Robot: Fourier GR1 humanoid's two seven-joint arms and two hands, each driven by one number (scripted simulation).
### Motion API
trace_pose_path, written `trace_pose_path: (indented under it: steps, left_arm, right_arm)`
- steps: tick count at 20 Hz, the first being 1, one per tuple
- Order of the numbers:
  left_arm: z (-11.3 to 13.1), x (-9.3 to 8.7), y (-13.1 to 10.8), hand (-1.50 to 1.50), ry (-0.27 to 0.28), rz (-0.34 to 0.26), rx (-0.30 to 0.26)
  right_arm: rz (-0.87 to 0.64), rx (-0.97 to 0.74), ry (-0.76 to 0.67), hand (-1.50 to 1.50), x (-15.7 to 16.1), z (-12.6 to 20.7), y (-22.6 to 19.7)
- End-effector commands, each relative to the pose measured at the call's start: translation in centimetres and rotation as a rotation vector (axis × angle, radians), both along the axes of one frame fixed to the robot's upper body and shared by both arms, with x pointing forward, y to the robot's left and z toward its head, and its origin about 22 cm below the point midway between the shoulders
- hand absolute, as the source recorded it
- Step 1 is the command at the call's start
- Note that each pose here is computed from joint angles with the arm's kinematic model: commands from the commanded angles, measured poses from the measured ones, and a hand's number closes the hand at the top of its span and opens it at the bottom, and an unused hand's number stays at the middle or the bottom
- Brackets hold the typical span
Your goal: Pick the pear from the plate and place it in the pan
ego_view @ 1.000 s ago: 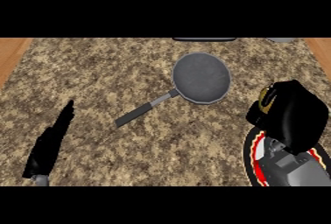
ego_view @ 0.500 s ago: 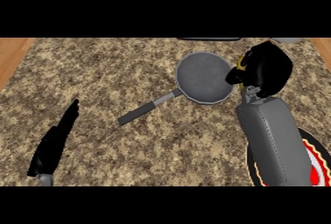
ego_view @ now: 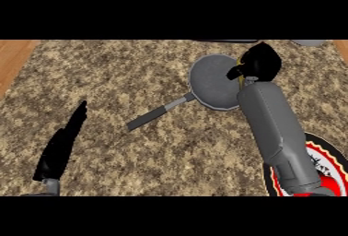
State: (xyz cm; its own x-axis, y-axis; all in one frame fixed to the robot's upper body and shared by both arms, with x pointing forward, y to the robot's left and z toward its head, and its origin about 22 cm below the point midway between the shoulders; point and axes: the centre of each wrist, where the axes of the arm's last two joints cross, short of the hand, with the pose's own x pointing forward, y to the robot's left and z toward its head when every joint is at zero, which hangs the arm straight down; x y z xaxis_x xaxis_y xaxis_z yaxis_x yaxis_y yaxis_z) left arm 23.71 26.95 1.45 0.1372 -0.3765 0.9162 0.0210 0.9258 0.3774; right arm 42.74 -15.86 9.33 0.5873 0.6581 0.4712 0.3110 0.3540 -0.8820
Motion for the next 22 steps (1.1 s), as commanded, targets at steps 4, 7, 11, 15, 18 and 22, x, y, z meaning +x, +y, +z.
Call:
trace_pose_path:
  steps: [4,7,11,15,18,22]
  left_arm:
    - [-0.7,-0.6,-1.0,0.0,-0.013,-0.02,0.005]
    - [0.1,0.0,0.2,0.0,-0.004,-0.023,-0.011]
    - [0.1,0.7,0.2,0.0,-0.025,-0.021,-0.001]
    - [-0.4,0.1,0.5,0.0,-0.025,-0.022,0.005]
    - [0.2,0.1,0.7,0.0,-0.003,-0.024,-0.012]
    - [-0.3,-0.2,1.2,0.0,0.009,-0.014,-0.004]
  right_arm:
    - [-0.001,0.263,0.084,1.5,1.2,-2.4,-0.9]
    - [-0.088,0.449,0.048,-1.5,0.6,-4.4,-1.0]
    - [-0.064,0.523,-0.106,-1.5,1.2,-3.4,-1.6]
    - [-0.091,0.451,-0.341,-1.5,1.5,-2.7,-1.7]
    - [-0.161,0.45,-0.461,-1.5,0.9,-3.9,-1.5]
    - [-0.294,0.446,-0.591,-1.5,1.5,-2.7,-2.2]
